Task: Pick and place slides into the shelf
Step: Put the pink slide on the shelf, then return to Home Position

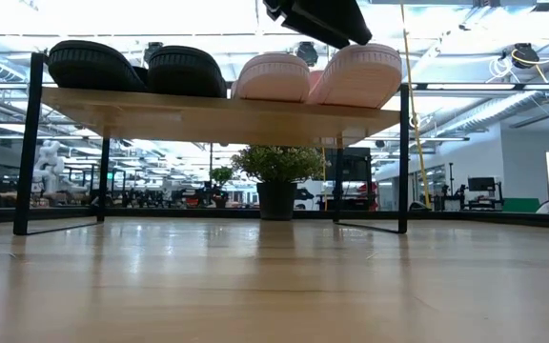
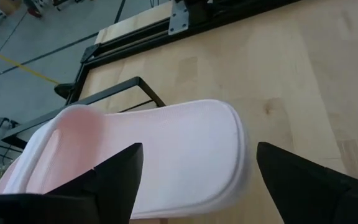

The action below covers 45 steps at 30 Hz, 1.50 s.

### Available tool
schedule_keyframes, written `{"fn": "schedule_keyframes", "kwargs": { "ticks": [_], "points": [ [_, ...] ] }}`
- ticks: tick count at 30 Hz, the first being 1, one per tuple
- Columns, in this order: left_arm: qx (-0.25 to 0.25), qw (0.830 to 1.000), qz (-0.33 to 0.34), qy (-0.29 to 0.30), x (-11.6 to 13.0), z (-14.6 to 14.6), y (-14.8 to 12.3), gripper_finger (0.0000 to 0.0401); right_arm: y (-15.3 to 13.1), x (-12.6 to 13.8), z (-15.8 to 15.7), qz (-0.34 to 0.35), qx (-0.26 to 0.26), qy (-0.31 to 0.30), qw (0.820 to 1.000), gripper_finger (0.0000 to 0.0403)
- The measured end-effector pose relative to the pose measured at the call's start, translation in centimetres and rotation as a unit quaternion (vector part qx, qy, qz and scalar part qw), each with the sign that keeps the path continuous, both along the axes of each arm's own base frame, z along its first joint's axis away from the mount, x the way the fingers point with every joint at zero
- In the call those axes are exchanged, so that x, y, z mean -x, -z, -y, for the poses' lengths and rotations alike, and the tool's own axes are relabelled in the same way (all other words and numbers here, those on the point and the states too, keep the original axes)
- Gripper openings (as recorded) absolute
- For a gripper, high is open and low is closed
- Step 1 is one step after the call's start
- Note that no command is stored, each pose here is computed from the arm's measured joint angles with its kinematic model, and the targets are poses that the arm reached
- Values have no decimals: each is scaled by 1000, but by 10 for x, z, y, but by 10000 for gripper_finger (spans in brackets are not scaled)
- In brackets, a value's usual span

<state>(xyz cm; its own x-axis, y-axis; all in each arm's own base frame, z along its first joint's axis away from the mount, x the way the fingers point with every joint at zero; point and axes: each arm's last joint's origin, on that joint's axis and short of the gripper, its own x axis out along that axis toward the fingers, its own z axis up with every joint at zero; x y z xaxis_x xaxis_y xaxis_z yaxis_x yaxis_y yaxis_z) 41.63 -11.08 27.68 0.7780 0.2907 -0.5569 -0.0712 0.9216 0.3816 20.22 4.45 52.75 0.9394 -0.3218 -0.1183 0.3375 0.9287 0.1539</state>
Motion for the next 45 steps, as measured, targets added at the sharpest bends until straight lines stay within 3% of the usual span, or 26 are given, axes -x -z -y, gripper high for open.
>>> {"fn": "schedule_keyframes", "kwargs": {
  "ticks": [25,33,35,39,45],
  "points": [
    [-25,999,-21,-27,-2,-20,3,303,-5,-1,0,22,6,0,1000,89],
    [-25,999,-9,-20,-2,-14,1,303,-4,0,0,15,9,0,1000,89],
    [-33,999,5,-6,1,-7,-9,303,-3,0,0,6,19,-1,1000,89],
    [-60,996,62,2,14,14,-54,303,1,1,2,-16,31,15,999,89],
    [-75,990,110,-43,58,35,-109,302,17,7,7,-97,61,83,990,89]
  ]
}}
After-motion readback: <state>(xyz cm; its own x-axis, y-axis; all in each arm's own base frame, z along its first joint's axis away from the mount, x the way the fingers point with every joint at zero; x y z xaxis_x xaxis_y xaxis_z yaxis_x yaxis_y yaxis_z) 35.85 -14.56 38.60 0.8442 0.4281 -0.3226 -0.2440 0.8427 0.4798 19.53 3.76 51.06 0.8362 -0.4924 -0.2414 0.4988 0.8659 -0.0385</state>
